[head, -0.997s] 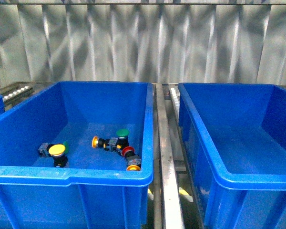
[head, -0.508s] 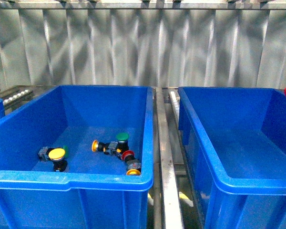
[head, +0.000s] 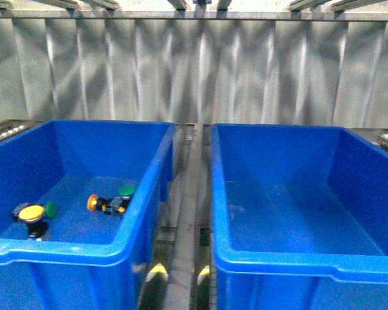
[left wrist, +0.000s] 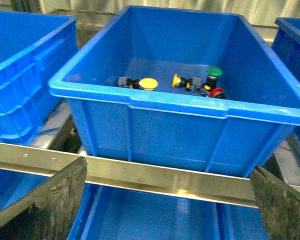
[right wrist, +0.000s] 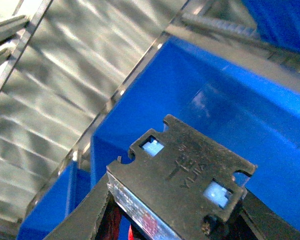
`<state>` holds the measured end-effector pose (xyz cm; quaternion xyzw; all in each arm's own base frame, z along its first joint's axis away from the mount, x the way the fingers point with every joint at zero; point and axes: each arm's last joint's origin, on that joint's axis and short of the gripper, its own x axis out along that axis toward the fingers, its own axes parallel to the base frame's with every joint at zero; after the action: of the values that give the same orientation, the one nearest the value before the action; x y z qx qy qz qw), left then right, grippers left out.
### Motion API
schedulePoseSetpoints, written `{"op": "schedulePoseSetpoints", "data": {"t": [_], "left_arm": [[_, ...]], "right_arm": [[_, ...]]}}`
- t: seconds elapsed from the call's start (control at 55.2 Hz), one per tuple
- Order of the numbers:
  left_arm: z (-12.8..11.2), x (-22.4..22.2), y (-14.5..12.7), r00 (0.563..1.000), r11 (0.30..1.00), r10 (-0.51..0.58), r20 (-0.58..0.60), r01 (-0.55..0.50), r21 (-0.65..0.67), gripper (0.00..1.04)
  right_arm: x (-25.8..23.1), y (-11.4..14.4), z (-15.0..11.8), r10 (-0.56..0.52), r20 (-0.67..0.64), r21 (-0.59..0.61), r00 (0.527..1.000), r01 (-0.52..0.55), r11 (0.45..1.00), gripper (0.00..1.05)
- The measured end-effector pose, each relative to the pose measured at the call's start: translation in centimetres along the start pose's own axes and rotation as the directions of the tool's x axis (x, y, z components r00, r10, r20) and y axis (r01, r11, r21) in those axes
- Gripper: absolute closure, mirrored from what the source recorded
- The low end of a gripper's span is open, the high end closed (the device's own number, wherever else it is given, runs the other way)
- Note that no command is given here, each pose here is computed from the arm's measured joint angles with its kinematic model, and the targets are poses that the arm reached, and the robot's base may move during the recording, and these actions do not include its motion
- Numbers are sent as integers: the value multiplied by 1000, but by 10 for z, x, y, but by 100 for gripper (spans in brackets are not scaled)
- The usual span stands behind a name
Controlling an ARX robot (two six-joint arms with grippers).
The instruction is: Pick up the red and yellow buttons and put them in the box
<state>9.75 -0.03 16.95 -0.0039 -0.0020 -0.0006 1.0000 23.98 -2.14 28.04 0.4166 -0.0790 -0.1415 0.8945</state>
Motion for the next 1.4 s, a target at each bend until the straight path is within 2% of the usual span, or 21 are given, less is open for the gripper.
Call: {"op": "schedulePoseSetpoints", "data": {"t": [0.326, 0.544, 0.707, 0.888, 1.015, 1.287, 1.396], "left_arm": [[0, 0, 0, 1000, 1000, -1, 0, 1, 0, 8], [0, 0, 0, 1000, 1000, -3, 0, 3, 1, 8], [0, 0, 0, 1000, 1000, -3, 0, 3, 1, 8], [0, 0, 0, 1000, 1000, -2, 0, 2, 1, 8], [0, 0, 0, 1000, 1000, -2, 0, 2, 1, 8], [0, 0, 0, 1000, 1000, -2, 0, 2, 1, 8], [0, 0, 0, 1000, 1000, -2, 0, 2, 1, 8]], "right_arm": [[7, -18, 21, -26, 45, -4, 999, 27, 1000, 64], [53, -24, 44, -67, 72, -109, 995, 75, 991, 64], [98, -12, 53, -59, 21, -224, 998, 62, 973, 64], [157, -30, 35, -191, -77, -380, 979, 148, 913, 64], [187, -46, 18, -260, -142, -441, 955, 174, 880, 64], [239, -87, -3, -436, -189, -608, 880, 244, 755, 64], [252, -101, -9, -489, -231, -647, 841, 243, 723, 64]]}}
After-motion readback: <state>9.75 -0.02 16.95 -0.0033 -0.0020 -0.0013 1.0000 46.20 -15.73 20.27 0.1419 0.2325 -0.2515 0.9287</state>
